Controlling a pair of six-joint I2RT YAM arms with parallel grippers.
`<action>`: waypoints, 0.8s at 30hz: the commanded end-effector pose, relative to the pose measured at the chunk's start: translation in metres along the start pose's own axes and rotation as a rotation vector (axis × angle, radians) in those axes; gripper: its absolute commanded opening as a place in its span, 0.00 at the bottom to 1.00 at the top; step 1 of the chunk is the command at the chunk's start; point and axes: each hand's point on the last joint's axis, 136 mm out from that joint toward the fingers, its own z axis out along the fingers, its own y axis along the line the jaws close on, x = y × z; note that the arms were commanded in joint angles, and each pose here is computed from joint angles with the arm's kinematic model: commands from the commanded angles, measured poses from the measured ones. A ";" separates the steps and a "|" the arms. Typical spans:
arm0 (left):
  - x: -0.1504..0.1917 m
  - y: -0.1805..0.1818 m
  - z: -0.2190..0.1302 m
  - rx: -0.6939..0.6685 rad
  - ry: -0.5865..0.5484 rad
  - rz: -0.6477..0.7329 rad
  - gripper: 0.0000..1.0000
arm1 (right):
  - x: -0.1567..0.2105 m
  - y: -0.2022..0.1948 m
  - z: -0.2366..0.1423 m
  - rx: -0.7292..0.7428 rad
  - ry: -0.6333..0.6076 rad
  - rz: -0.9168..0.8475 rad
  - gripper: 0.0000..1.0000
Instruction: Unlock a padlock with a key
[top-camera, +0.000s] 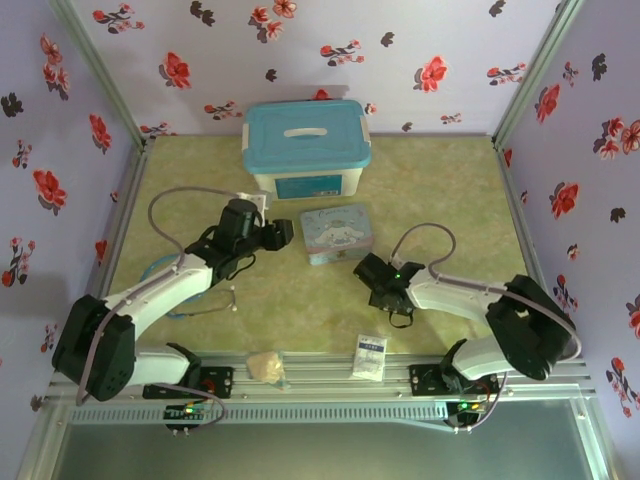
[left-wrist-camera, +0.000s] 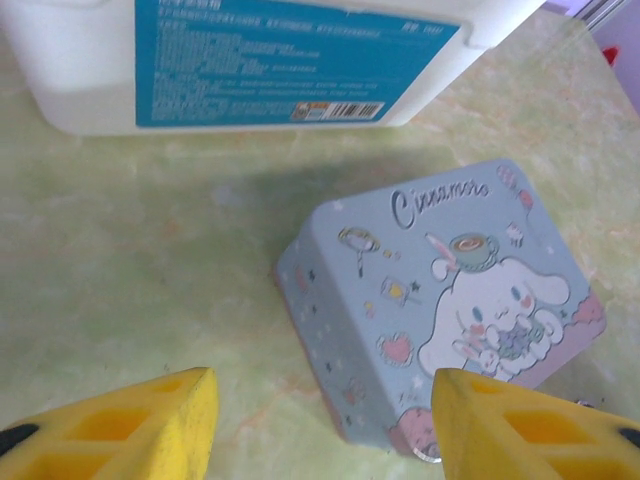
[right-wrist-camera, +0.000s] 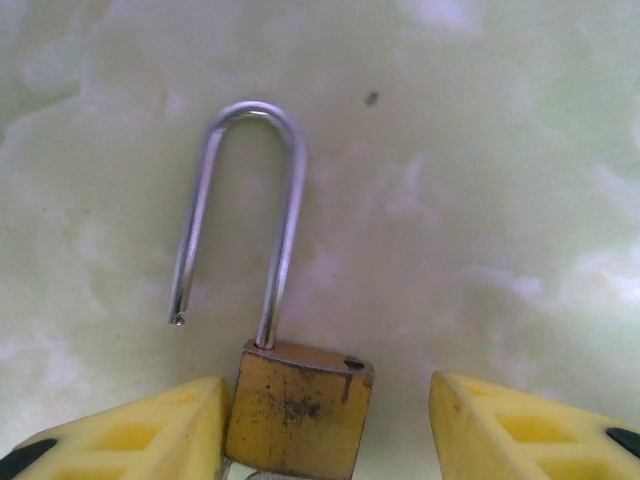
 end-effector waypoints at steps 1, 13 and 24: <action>0.005 0.008 -0.005 -0.018 0.005 -0.028 0.58 | 0.009 -0.013 -0.002 0.006 0.033 -0.029 0.55; 0.005 0.022 -0.032 -0.069 -0.015 0.002 0.62 | -0.017 -0.010 -0.031 -0.061 -0.056 -0.089 0.55; -0.029 0.161 -0.105 -0.570 -0.359 0.082 1.00 | -0.163 -0.055 -0.106 0.008 -0.653 -0.022 0.97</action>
